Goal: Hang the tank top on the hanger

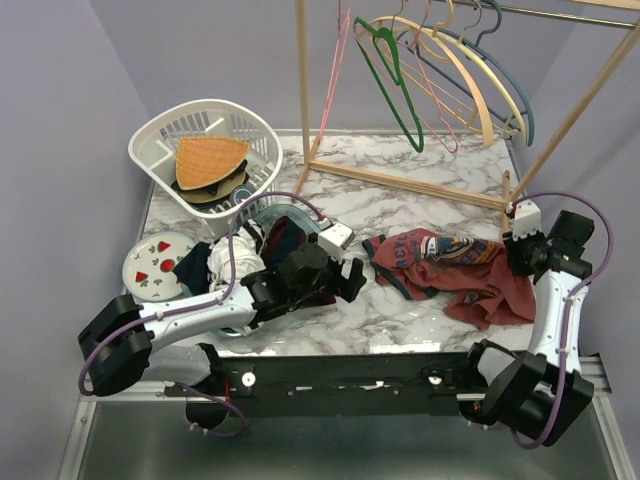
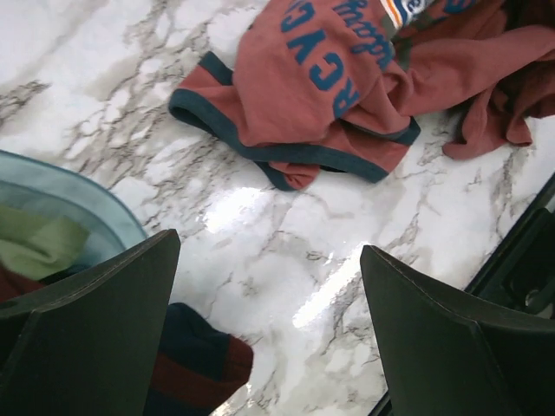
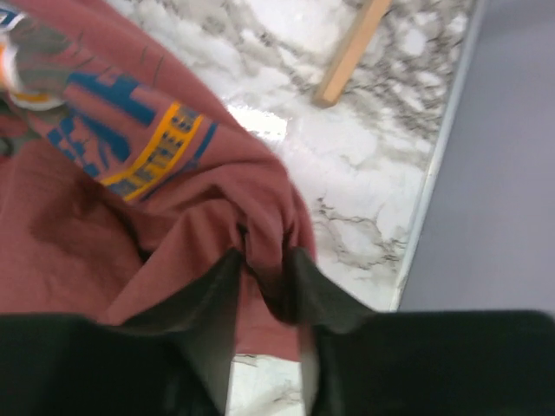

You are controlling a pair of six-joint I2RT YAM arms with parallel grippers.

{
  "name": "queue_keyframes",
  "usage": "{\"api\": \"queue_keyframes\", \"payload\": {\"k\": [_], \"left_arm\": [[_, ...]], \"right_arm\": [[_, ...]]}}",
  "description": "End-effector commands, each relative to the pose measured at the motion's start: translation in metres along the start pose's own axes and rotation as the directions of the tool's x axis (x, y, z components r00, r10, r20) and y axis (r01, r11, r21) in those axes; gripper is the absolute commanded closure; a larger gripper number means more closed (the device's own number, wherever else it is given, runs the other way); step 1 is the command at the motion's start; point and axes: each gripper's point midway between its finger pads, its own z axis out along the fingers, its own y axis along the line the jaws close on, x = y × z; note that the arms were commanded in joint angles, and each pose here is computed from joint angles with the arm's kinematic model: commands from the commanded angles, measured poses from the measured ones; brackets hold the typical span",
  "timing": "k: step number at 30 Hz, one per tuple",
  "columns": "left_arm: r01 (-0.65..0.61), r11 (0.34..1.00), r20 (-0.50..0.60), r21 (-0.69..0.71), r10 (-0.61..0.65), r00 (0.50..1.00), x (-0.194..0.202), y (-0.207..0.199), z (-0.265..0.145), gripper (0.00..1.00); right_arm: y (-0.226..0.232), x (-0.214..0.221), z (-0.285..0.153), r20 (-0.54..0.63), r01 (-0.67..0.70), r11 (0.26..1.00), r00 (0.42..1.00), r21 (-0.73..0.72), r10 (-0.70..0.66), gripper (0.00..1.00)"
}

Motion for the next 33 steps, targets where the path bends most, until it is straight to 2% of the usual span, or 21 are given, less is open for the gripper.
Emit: {"api": "queue_keyframes", "payload": {"k": [1,4,5,7,8,10,11,13,15,16,17,18,20,21,23,25,26,27,28,29,33], "left_arm": [[0.086,0.989,-0.002,0.118,-0.086,0.996,-0.01,-0.03,0.016,0.01],[0.122,0.984,-0.04,0.127,-0.118,0.992,-0.001,-0.034,0.023,0.01],[0.125,0.984,-0.047,0.127,-0.12,0.992,0.001,-0.034,0.025,0.01],[0.13,0.984,-0.058,0.12,-0.124,0.991,0.005,-0.034,0.029,0.01],[0.132,0.984,-0.06,0.118,-0.125,0.99,0.005,-0.034,0.03,0.01],[0.131,0.985,-0.066,0.11,-0.124,0.99,0.006,-0.033,0.033,0.01],[0.128,0.987,-0.063,0.094,-0.123,0.99,0.006,-0.03,0.034,0.01],[0.124,0.989,-0.061,0.08,-0.12,0.991,0.003,-0.029,0.037,0.01],[0.119,0.991,-0.057,0.065,-0.116,0.992,0.002,-0.026,0.039,0.01],[0.118,0.991,-0.053,0.06,-0.115,0.992,0.0,-0.026,0.041,0.01],[0.119,0.991,-0.054,0.06,-0.116,0.992,0.0,-0.026,0.042,0.01],[0.121,0.991,-0.053,0.06,-0.118,0.992,-0.002,-0.026,0.043,0.01],[0.132,0.989,-0.058,0.065,-0.129,0.99,-0.001,-0.027,0.043,0.02],[0.138,0.988,-0.065,0.077,-0.133,0.989,0.001,-0.029,0.043,0.02],[0.152,0.985,-0.069,0.085,-0.146,0.987,0.004,-0.03,0.041,0.03],[0.16,0.984,-0.068,0.085,-0.154,0.986,0.006,-0.029,0.036,0.04],[0.162,0.983,-0.066,0.081,-0.157,0.985,0.006,-0.027,0.034,0.05],[0.165,0.983,-0.06,0.075,-0.161,0.985,0.005,-0.026,0.031,0.05],[0.164,0.984,-0.041,0.065,-0.162,0.986,0.001,-0.023,0.025,0.05],[0.164,0.985,-0.031,0.053,-0.163,0.986,0.0,-0.02,0.022,0.05],[0.136,0.99,0.02,-0.03,-0.136,0.991,-0.01,0.0,0.001,0.05]], "right_arm": [[0.004,0.012,0.012,-0.029,0.004,0.999,1.0,-0.047,-0.006,0.47],[0.023,-0.011,-0.004,0.081,0.075,0.987,0.995,-0.14,-0.064,0.24],[0.034,-0.02,-0.011,0.123,0.091,0.977,0.99,-0.195,-0.067,0.2],[0.046,-0.03,-0.022,0.184,0.161,0.956,0.976,-0.247,-0.116,0.13],[0.066,-0.033,-0.029,0.223,0.174,0.928,0.969,-0.33,-0.103,0.13],[0.081,-0.041,-0.039,0.308,0.277,0.881,0.938,-0.383,-0.161,0.1],[0.102,-0.043,-0.049,0.354,0.293,0.838,0.926,-0.46,-0.13,0.1],[0.123,-0.045,-0.054,0.444,0.409,0.768,0.877,-0.493,-0.182,0.06],[0.15,-0.05,-0.06,0.533,0.514,0.683,0.819,-0.519,-0.211,0.05],[0.161,-0.046,-0.058,0.541,0.526,0.655,0.815,-0.542,-0.206,0.05],[0.164,-0.052,-0.053,0.574,0.571,0.641,0.783,-0.513,-0.238,0.05],[0.182,-0.054,-0.054,0.588,0.595,0.593,0.774,-0.543,-0.237,0.05],[0.19,-0.062,-0.046,0.617,0.647,0.567,0.735,-0.511,-0.282,0.05],[0.205,-0.064,-0.047,0.622,0.657,0.524,0.733,-0.542,-0.276,0.05],[0.209,-0.079,-0.041,0.639,0.695,0.509,0.7,-0.508,-0.319,0.06],[0.23,-0.085,-0.038,0.639,0.718,0.45,0.688,-0.531,-0.345,0.08],[0.229,-0.093,-0.03,0.638,0.739,0.461,0.665,-0.491,-0.388,0.08],[0.242,-0.099,-0.032,0.651,0.759,0.434,0.645,-0.486,-0.399,0.09],[0.247,-0.102,-0.023,0.638,0.757,0.432,0.65,-0.491,-0.413,0.11],[0.247,-0.113,-0.015,0.642,0.77,0.454,0.631,-0.449,-0.435,0.12],[0.253,-0.147,-0.002,0.61,0.714,0.536,0.685,-0.451,-0.399,0.25]]}}
